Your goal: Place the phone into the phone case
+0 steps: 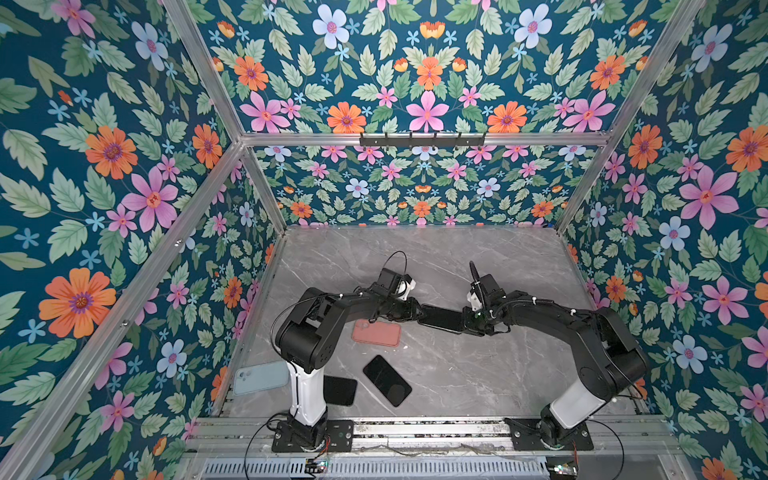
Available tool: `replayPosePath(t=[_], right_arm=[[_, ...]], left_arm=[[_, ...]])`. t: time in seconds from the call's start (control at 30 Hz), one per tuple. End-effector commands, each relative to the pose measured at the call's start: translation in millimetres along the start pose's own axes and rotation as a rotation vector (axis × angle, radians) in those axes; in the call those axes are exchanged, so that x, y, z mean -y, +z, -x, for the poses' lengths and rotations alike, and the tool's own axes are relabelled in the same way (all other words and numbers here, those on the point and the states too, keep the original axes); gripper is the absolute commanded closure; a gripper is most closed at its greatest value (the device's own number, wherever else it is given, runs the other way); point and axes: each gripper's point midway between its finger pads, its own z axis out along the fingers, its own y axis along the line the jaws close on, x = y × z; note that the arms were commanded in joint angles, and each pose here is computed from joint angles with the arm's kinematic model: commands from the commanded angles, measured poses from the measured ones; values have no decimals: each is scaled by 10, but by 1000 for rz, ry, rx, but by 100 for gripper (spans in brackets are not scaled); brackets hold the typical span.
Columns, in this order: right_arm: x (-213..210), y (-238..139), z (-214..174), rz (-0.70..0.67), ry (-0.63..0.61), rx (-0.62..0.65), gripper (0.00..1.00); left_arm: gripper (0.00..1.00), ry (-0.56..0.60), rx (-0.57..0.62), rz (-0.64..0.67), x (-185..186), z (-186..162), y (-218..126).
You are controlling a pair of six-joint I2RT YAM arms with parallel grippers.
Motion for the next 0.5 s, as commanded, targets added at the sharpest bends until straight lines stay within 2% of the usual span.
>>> replayPosePath(t=[0.0, 0.47], right_arm=[[-158, -6, 45, 61, -17, 11, 82], [-207, 173, -13, 77, -5, -25, 87]], left_arm=[[64, -33, -39, 19, -60, -126, 25], [67, -34, -39, 6, -36, -142, 30]])
